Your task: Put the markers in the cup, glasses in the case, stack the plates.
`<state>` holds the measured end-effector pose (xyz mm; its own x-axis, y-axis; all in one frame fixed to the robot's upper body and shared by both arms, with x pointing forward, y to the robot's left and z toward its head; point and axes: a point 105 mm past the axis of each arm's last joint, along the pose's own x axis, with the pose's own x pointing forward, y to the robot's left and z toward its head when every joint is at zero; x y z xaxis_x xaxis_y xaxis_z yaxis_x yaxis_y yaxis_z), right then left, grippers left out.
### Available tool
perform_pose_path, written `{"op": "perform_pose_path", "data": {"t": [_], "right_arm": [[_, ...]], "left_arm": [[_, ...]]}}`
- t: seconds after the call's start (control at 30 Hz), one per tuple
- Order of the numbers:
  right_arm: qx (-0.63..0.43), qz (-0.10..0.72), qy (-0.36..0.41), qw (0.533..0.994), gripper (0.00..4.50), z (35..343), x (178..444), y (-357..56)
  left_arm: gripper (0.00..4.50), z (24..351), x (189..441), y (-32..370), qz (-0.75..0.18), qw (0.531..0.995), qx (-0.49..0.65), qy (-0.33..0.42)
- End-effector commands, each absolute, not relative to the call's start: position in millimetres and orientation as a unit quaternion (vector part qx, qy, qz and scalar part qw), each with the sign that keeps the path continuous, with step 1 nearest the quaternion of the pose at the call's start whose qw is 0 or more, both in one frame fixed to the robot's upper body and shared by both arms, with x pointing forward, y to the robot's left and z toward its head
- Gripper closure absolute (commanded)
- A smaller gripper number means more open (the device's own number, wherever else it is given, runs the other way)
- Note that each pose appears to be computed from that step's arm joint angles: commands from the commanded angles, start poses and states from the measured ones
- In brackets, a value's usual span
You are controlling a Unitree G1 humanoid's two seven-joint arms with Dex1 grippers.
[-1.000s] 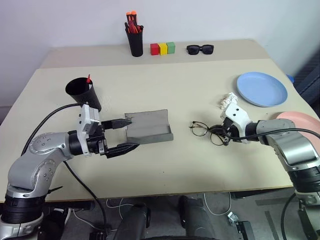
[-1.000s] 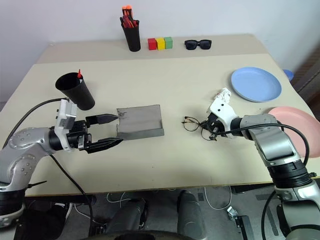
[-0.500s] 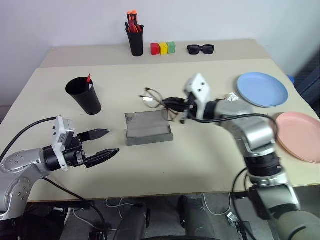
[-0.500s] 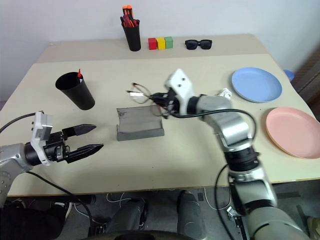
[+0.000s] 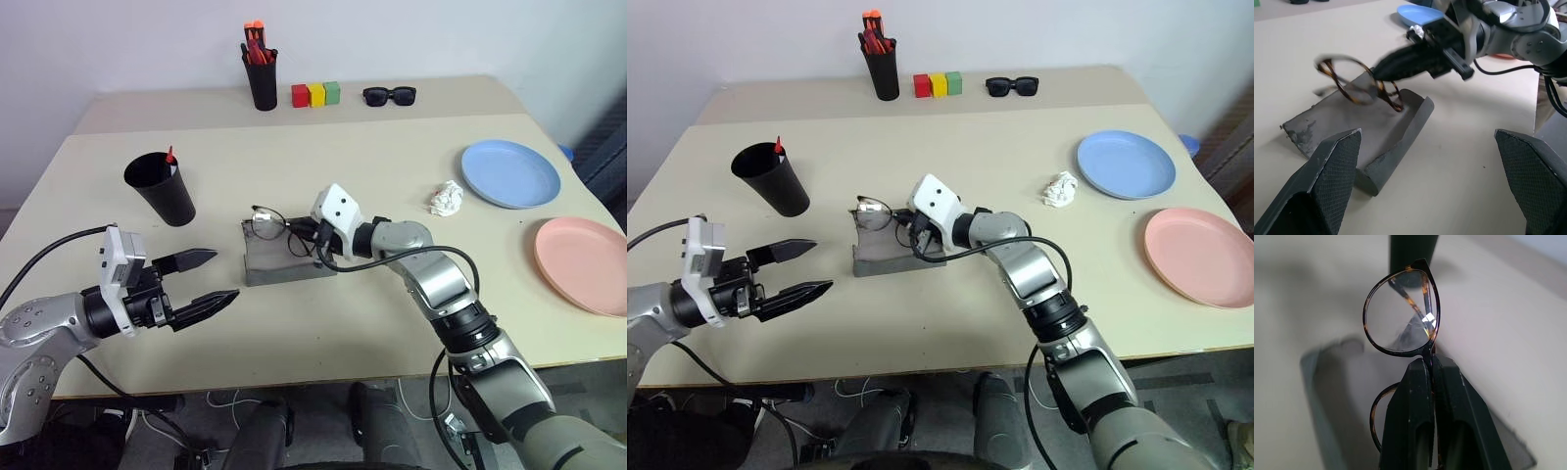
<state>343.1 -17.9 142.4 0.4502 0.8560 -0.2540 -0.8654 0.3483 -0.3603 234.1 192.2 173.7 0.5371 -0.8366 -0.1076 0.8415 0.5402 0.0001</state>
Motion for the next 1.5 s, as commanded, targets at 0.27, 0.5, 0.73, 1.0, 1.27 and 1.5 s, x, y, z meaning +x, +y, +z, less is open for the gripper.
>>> {"op": "perform_pose_path", "data": {"t": [0.27,0.5,0.73,1.0,1.27,1.5], "right_arm": [[-0.253,0.541,0.033,0.801,4.45,137,331,-22],[-0.232,0.534,0.031,0.813,1.57,145,335,-20],[-0.13,0.52,-0.044,0.843,0.04,192,340,-20],[0.013,0.519,-0.108,0.848,0.0,232,337,-48],[-0.012,0.513,-0.111,0.851,0.0,224,335,-47],[-0.017,0.504,-0.119,0.855,0.0,225,333,-45]], "left_arm": [[0.0,180,242,190,-0.483,0.874,0.05,0.027],[0.0,182,247,188,-0.477,0.877,0.058,0.022],[0.0,187,271,196,-0.428,0.901,0.074,0.007],[2.47,222,355,198,-0.278,0.952,0.095,-0.081],[4.45,199,412,166,-0.272,0.959,0.08,-0.002],[4.45,168,427,148,-0.308,0.943,0.044,0.115]]}}
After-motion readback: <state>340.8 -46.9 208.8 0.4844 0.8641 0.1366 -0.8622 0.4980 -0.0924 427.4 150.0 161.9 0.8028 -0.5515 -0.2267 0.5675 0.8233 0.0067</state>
